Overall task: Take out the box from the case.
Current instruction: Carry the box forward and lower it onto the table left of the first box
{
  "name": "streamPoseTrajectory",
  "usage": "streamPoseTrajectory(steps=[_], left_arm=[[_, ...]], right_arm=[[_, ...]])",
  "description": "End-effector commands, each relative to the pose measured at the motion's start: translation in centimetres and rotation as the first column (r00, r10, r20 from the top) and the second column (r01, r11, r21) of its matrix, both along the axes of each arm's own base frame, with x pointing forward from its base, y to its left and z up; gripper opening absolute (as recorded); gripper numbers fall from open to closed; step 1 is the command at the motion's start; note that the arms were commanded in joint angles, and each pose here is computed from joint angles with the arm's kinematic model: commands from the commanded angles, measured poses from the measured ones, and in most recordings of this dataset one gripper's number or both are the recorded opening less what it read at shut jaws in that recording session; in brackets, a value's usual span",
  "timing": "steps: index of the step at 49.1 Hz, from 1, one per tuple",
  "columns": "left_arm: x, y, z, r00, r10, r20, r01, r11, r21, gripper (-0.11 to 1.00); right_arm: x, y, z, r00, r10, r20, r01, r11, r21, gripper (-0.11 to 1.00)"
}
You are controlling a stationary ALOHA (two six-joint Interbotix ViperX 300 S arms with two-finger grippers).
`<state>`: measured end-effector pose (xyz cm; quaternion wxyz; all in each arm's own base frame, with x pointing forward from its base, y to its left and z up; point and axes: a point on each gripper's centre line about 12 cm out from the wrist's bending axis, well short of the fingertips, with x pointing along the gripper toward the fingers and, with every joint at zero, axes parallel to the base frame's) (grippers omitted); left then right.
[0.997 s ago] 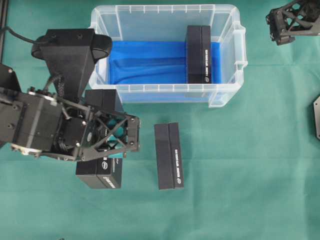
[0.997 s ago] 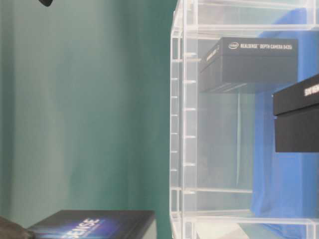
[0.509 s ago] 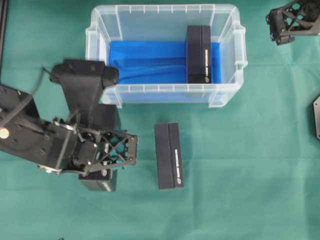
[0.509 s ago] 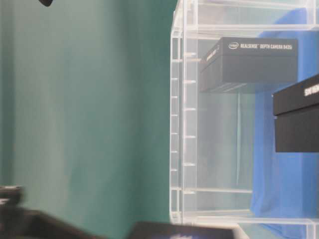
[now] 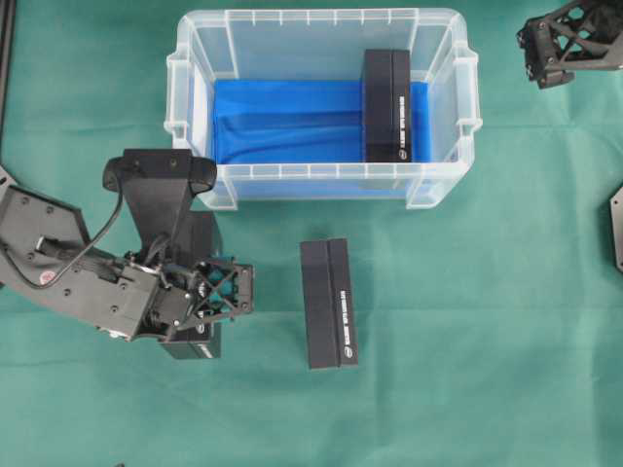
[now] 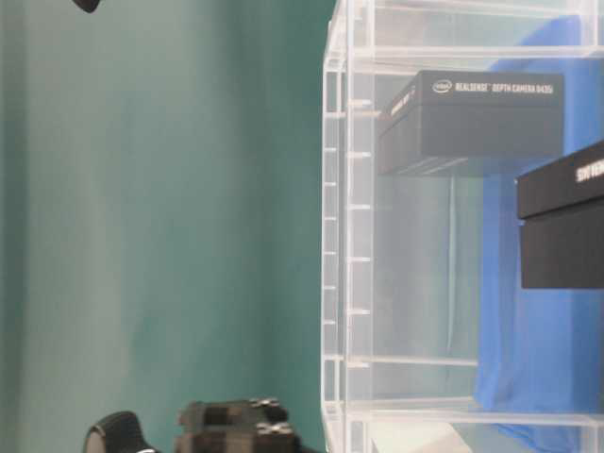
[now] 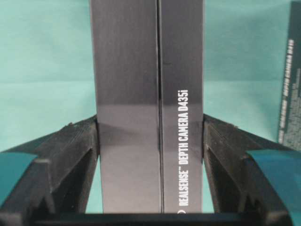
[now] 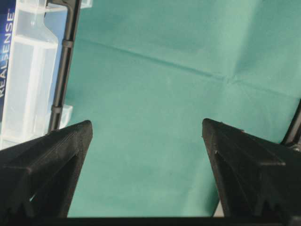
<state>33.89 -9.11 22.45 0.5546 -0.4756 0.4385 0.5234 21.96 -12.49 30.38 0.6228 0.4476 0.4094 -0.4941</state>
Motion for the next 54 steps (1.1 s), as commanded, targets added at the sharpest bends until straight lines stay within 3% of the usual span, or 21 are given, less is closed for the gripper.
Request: streamPoseTrajectory(steps=[1, 11, 54], left_arm=[[0.4, -0.2, 0.2, 0.998, -0.018, 0.063, 0.019, 1.000, -0.010, 0.61], [1.3, -0.5, -1.8, 0.996, -0.031, 0.079, 0.032, 0.999, -0.021, 0.61], [1.7, -0.9, -1.8, 0.993, -0.035, 0.115, 0.041, 0.998, -0.050, 0.61]], right_arm=[[0.0, 0.1, 0.7, 1.000, 0.004, 0.024, -0.004, 1.000, -0.012, 0.91], [0.0, 0.1, 0.6, 1.000, 0.005, 0.022, -0.005, 1.000, -0.011, 0.91], [0.0, 0.3, 0.7, 1.000, 0.011, 0.022, -0.011, 1.000, -0.010, 0.91]])
